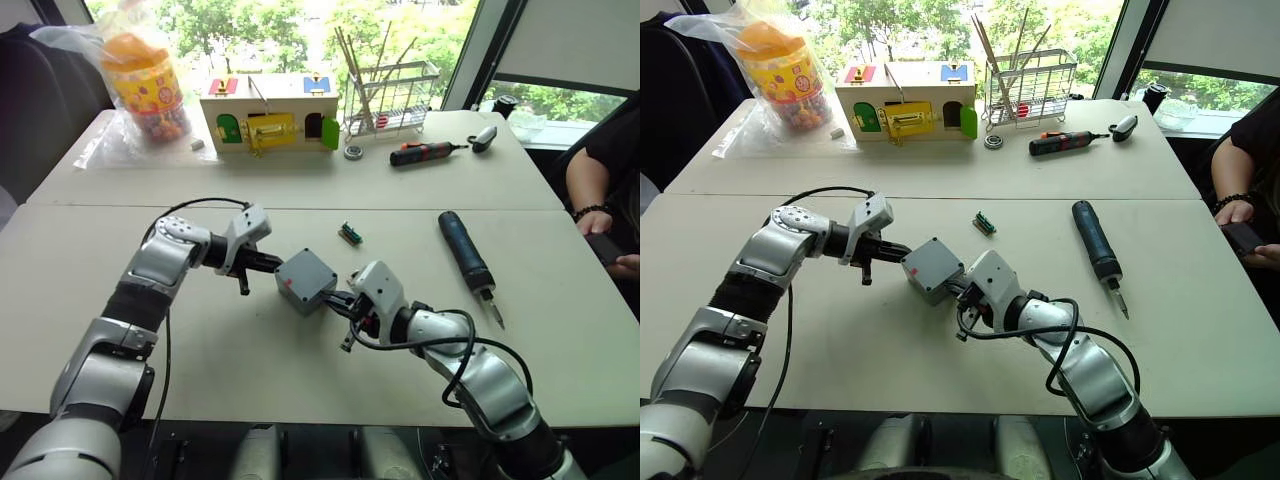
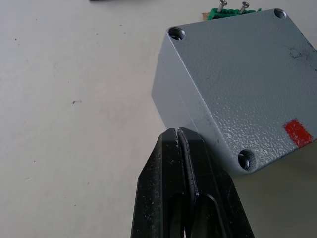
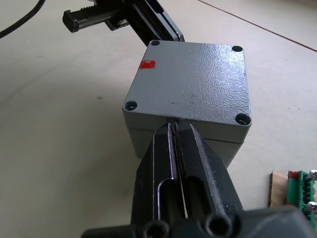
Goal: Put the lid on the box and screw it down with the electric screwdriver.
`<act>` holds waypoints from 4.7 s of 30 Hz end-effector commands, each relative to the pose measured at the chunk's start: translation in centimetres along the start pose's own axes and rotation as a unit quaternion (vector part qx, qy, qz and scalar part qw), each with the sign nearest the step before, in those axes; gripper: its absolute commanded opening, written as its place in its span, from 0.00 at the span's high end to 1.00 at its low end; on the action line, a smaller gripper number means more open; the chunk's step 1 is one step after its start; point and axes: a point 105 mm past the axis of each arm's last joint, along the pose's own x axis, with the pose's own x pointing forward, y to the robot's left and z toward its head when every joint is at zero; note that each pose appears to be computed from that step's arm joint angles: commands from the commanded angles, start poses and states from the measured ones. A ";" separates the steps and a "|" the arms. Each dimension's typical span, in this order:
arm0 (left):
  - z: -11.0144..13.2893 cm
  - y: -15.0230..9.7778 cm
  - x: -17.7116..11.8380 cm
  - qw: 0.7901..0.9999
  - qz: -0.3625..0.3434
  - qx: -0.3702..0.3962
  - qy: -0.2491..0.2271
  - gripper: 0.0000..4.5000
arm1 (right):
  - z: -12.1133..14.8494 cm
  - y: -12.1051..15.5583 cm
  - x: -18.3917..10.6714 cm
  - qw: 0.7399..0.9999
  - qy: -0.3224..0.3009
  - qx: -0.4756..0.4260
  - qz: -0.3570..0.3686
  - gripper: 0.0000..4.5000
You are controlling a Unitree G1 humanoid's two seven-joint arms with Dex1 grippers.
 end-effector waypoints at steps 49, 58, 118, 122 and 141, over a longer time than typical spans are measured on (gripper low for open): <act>-1.3 -1.7 -1.3 1.000 0.014 -0.012 0.007 1.00 | -1.0 -1.4 1.1 1.000 0.008 -0.030 0.002 0.99; 5.5 -2.0 -6.7 0.981 0.054 -0.024 -0.185 1.00 | 1.5 -2.6 -5.4 0.996 -0.032 0.045 -0.070 0.99; 4.2 -5.4 -2.7 0.993 -0.030 0.099 -0.059 1.00 | -2.7 -5.8 -2.8 0.986 -0.019 0.111 -0.122 0.88; 4.0 -5.4 -2.6 0.993 -0.031 0.098 -0.058 1.00 | -2.6 -5.6 -2.9 0.986 -0.019 0.109 -0.122 0.49; 3.9 -5.3 -2.6 0.994 -0.025 0.094 -0.058 1.00 | -3.5 -5.8 -2.1 0.985 -0.012 0.127 -0.117 0.89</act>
